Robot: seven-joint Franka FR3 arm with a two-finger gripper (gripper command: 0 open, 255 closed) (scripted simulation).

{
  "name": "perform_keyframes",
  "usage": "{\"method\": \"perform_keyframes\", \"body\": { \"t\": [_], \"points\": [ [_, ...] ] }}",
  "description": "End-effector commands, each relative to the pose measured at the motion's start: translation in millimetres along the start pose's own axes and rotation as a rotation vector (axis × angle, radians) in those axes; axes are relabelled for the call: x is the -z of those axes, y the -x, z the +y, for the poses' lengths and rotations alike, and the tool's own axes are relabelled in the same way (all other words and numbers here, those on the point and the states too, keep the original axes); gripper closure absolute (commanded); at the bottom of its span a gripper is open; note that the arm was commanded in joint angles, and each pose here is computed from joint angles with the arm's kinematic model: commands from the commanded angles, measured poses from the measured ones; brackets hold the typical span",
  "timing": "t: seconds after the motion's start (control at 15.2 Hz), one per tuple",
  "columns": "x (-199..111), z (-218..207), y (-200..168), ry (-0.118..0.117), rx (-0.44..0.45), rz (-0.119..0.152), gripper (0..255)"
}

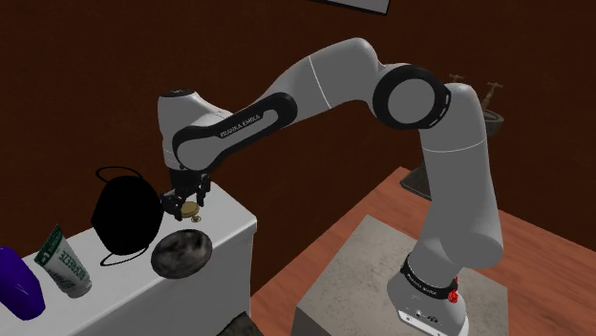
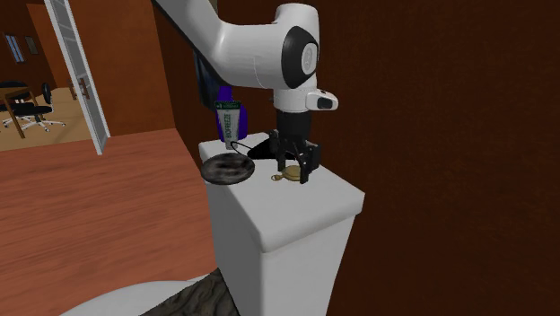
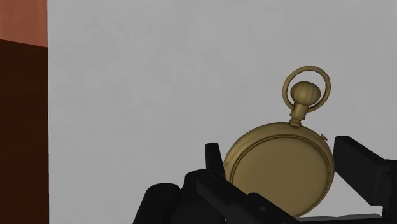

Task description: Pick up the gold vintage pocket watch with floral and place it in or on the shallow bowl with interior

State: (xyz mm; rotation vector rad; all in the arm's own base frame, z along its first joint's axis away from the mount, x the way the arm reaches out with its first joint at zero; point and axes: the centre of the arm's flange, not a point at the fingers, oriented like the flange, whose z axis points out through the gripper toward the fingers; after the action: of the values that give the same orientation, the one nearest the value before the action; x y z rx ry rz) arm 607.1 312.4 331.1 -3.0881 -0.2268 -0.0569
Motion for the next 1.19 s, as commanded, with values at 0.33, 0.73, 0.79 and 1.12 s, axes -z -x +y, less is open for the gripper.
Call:
{"method": "perform_keyframes", "body": {
  "t": [0.33,0.73,0.79,1.12],
  "points": [
    [31,-1,-1,0.0,0.0,0.0,255],
    [63,-3,-3,0.0,0.0,0.0,255],
    [68,-3,-3,0.0,0.0,0.0,255],
    [95,-4,-4,0.0,0.0,0.0,255]
  ]
}}
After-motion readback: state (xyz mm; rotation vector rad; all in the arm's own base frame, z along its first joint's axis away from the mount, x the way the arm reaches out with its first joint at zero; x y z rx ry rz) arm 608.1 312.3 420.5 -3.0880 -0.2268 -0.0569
